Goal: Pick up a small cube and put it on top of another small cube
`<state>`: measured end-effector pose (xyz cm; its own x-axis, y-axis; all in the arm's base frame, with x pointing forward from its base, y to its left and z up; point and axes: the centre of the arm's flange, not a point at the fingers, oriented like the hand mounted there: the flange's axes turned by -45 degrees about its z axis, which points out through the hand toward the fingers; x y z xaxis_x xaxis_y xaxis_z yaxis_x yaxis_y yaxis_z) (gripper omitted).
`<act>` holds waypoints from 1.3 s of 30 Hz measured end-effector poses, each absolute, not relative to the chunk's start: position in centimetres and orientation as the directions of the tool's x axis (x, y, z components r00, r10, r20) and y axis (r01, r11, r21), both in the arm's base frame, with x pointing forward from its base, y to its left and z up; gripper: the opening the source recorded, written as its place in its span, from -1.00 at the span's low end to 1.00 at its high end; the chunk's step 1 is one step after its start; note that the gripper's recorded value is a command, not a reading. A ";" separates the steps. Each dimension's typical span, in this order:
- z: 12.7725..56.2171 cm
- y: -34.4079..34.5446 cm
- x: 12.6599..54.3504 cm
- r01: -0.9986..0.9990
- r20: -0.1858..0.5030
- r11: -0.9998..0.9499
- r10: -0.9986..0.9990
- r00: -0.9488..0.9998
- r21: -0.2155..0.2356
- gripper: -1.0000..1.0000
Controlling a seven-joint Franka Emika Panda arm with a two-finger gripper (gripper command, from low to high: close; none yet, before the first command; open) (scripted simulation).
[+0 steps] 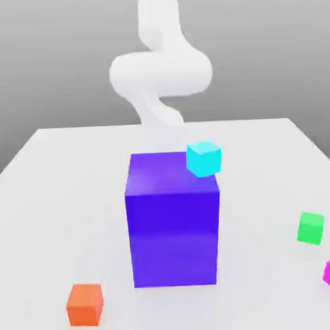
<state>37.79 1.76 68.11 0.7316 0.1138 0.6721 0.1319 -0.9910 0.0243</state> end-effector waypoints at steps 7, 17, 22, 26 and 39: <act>58.3 9.0 44.7 0.519 0.529 -0.850 0.482 0.698 0.090 0.00; 42.1 21.6 47.2 0.902 0.311 -0.417 0.877 0.367 0.110 0.00; 33.7 28.2 44.8 0.989 0.198 -0.114 0.976 0.095 0.090 0.00; 27.1 30.8 42.9 0.993 0.108 0.101 0.988 -0.107 0.060 0.00; 13.6 33.8 39.0 0.924 0.000 0.383 0.924 -0.383 -0.001 -1.00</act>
